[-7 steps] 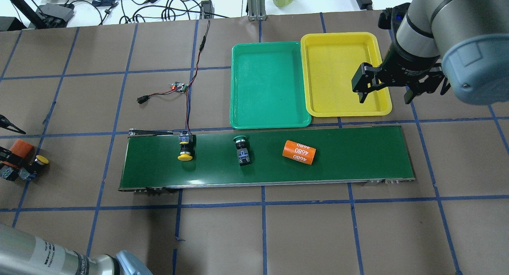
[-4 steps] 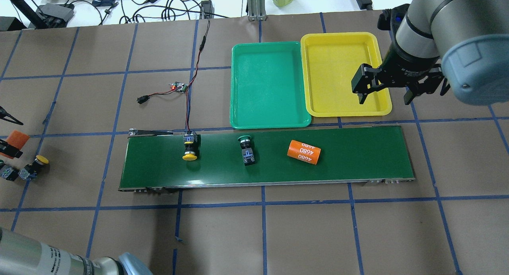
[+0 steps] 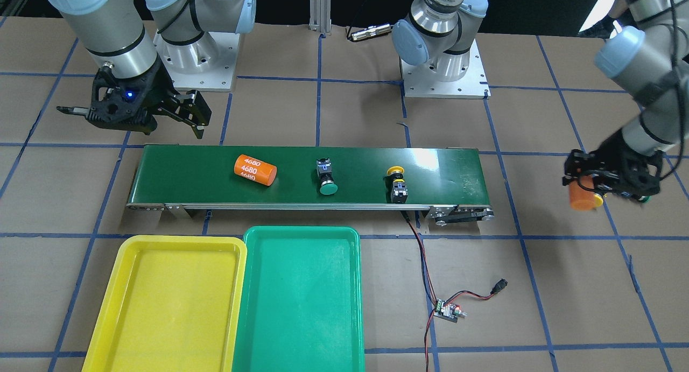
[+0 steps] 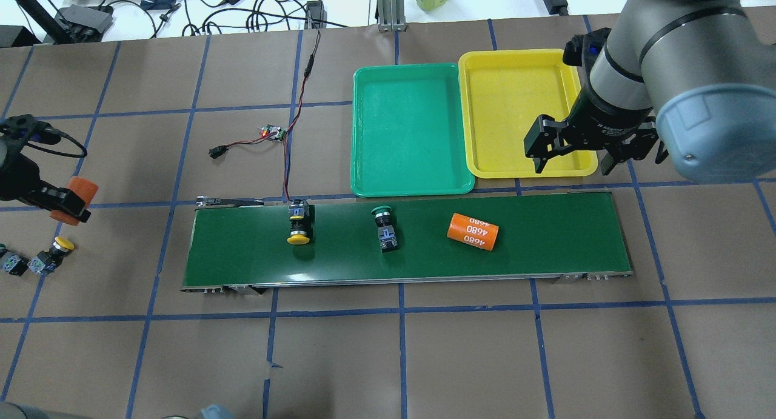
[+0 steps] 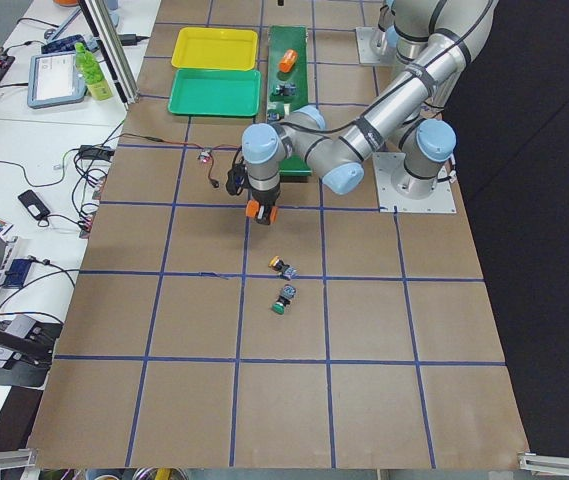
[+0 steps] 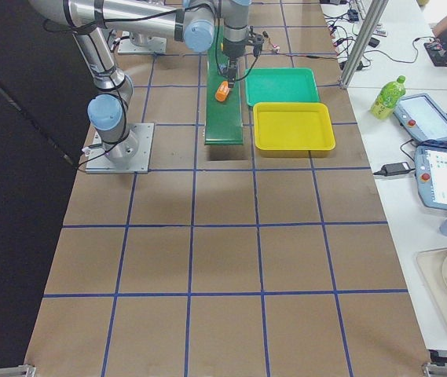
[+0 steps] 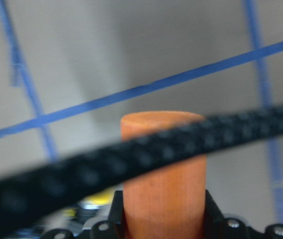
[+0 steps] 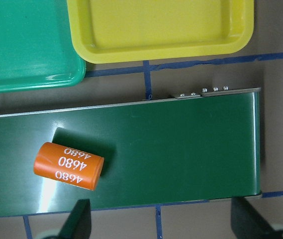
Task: Sort buttons by color to trays
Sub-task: 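Place battery on belt with left gripper while right gripper descends to green button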
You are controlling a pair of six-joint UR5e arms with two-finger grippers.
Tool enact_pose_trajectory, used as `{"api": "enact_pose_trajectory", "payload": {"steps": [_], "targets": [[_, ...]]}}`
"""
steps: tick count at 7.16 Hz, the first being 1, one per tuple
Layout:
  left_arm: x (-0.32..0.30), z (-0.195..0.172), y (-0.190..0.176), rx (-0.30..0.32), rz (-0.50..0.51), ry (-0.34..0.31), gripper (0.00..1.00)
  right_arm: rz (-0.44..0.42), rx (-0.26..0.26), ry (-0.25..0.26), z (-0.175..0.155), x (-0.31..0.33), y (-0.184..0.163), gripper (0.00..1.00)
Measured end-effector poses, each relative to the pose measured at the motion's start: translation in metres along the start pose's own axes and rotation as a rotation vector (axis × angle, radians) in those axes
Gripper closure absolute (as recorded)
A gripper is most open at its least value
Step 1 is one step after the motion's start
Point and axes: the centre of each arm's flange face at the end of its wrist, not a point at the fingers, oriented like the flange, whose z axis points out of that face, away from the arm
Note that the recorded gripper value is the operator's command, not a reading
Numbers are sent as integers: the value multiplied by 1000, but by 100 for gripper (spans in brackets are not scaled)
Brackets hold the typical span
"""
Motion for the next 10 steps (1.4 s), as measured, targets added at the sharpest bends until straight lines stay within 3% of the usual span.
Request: {"api": "enact_pose_trajectory", "payload": {"steps": [1,2,4,7,8,9,10], "targets": [[54,-4,-5,5,-34,1,96,0,-1,-12,4,-1,1,0],[104,-7,-10,8,34,-4,96,1,19,-18,5,-3,0,0],[190,2,-4,-5,277,-4,96,6,62,-24,2,-22,3,0],[235,18,7,-24,793,-7,96,-14,72,-28,23,-64,7,0],[238,27,6,-13,911,-16,79,0,71,-29,35,-80,8,0],[241,36,7,5,1013,-31,8,22,67,-28,49,-101,11,0],[243,44,10,15,1062,-38,0,36,55,-24,65,-121,14,0]]}}
